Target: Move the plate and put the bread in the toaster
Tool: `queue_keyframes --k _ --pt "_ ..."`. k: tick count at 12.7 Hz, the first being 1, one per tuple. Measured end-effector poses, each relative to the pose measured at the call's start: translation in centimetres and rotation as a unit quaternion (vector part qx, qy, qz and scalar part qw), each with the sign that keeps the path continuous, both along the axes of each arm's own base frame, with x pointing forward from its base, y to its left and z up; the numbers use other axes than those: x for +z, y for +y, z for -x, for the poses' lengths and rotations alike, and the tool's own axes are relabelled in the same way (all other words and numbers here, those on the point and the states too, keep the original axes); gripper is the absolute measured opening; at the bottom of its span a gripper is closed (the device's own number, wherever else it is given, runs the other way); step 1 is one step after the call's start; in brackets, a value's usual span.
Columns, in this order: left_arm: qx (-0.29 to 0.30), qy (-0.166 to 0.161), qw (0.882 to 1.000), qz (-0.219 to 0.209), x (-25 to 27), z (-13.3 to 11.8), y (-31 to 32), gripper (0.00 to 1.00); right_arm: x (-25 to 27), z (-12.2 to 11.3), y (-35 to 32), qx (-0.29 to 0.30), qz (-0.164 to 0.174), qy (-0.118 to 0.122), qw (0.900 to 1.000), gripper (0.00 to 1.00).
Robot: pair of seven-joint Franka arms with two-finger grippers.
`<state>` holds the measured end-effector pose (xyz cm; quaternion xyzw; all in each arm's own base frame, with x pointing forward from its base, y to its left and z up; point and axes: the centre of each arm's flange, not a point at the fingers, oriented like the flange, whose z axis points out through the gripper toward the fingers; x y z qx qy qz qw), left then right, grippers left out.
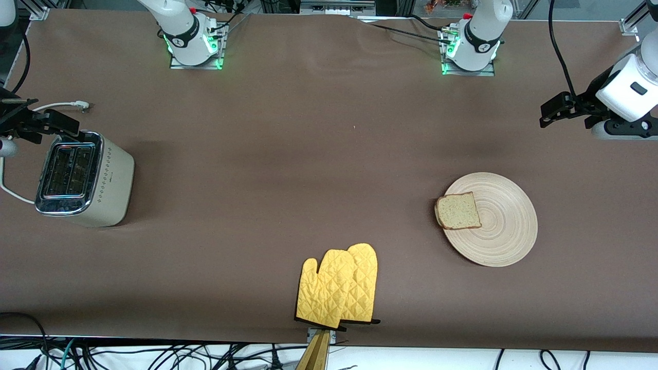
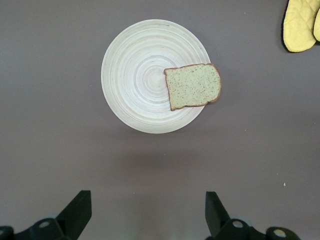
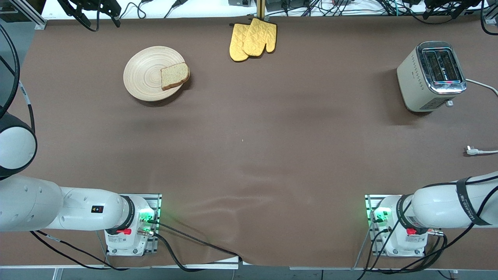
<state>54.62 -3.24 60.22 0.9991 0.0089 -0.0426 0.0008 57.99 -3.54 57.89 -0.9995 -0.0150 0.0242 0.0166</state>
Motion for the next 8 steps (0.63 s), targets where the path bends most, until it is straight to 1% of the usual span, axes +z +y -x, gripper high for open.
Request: queue_keyframes --k 8 --pt "0.006 0.000 1.000 -0.001 0.04 0.01 -0.25 1.00 0.00 0.00 0.03 0.000 0.000 0.000 1.000 1.00"
